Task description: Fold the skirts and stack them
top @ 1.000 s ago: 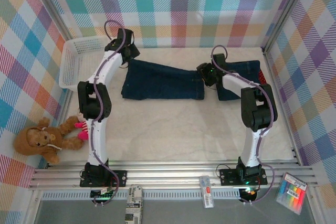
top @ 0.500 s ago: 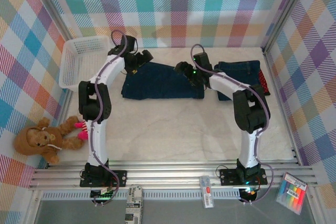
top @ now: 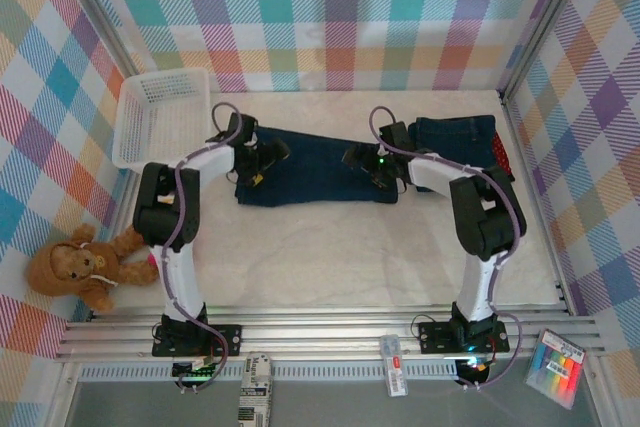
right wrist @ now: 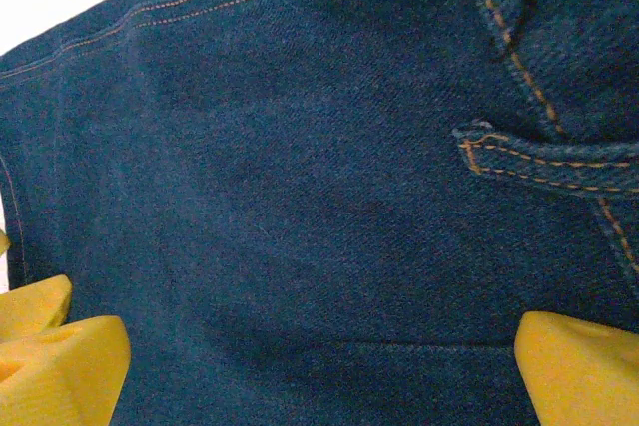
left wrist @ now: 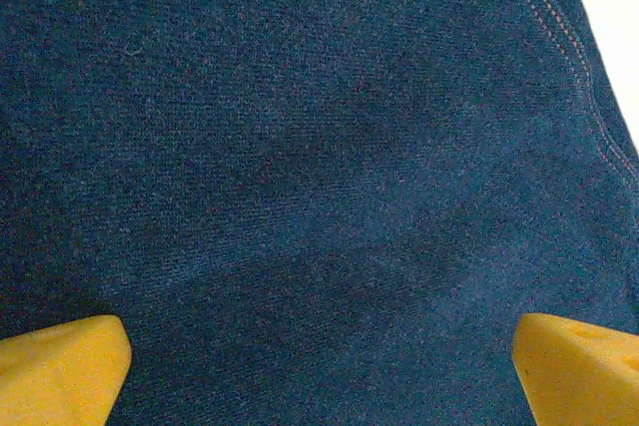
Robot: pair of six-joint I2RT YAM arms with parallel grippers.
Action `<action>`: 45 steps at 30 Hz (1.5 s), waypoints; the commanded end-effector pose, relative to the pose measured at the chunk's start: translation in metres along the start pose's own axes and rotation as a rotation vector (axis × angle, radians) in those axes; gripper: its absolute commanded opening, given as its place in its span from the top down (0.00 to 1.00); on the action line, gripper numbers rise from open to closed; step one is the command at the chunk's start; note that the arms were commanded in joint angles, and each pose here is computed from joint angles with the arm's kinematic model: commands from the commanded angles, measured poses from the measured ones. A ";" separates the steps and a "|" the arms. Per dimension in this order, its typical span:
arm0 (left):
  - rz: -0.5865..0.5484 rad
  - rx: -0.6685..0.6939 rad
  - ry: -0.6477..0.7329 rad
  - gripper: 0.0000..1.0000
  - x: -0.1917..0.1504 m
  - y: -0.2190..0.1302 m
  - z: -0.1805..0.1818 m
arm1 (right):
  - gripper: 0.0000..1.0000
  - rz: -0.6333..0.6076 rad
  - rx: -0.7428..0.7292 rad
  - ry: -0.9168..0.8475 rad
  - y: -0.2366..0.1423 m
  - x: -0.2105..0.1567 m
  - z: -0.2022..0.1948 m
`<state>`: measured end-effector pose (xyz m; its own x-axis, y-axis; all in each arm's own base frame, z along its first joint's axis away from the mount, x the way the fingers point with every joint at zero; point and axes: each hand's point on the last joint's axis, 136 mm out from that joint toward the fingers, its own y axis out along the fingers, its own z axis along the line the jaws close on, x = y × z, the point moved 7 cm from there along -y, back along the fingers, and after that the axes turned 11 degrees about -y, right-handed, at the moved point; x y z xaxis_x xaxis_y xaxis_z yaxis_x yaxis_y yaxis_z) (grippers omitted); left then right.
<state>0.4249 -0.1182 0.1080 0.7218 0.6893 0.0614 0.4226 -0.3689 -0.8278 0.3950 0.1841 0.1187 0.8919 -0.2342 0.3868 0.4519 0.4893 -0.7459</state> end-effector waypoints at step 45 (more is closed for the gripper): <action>0.210 -0.030 0.167 0.31 -0.137 -0.053 -0.049 | 0.00 -0.084 -0.176 0.284 -0.082 -0.028 -0.040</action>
<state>0.3311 -0.2350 0.1797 0.8752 0.4812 -0.0489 0.2879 -0.5995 -0.7468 0.3563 0.1325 0.1692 0.8134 -0.4651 0.3494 0.5415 0.3858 -0.7470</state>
